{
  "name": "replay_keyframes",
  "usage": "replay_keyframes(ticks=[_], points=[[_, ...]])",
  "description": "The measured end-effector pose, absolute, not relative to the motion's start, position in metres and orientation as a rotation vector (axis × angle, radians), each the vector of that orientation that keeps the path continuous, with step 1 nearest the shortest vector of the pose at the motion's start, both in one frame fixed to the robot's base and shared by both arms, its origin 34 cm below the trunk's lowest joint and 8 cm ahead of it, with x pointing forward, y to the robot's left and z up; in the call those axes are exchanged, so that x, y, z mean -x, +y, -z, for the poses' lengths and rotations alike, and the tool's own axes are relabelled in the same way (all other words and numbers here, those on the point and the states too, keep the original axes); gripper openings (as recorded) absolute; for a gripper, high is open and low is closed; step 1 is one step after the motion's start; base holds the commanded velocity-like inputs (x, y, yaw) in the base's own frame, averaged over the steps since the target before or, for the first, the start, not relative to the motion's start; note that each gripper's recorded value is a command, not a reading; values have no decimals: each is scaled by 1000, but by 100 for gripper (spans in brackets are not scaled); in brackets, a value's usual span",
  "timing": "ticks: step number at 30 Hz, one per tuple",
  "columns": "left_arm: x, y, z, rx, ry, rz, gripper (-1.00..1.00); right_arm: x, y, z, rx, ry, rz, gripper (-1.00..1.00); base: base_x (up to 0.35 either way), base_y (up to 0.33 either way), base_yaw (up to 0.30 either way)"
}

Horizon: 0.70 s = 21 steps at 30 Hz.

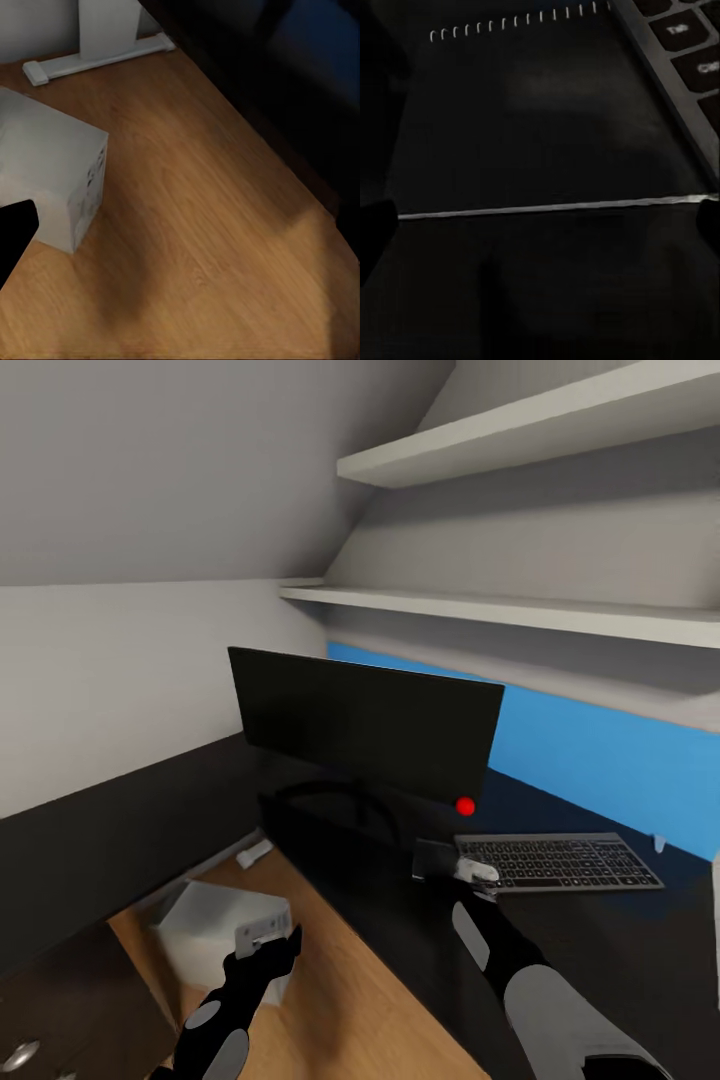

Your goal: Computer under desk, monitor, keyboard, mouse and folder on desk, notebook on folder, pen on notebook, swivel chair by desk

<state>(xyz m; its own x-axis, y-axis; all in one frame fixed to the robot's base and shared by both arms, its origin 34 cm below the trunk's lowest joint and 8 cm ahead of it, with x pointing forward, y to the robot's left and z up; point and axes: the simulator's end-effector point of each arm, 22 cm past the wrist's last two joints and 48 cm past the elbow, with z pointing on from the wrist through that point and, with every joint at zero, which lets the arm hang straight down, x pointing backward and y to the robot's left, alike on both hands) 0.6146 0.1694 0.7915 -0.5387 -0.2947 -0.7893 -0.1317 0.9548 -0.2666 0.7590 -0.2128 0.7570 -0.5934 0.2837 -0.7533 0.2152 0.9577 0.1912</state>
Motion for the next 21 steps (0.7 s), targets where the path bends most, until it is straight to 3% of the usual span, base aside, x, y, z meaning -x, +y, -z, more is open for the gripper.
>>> replay_keyframes(ticks=[7,20,21], points=[[-613,172,-788,301,2151,202,100,-754,-210,-750,-293,2235,-67,100,-211,0,0],[-612,177,-800,311,2155,180,100,-756,-199,-769,-220,2209,-45,100,-16,0,0],[-609,195,-798,364,2165,96,100,-756,-199,-770,-220,2209,-44,100,0,0,0]])
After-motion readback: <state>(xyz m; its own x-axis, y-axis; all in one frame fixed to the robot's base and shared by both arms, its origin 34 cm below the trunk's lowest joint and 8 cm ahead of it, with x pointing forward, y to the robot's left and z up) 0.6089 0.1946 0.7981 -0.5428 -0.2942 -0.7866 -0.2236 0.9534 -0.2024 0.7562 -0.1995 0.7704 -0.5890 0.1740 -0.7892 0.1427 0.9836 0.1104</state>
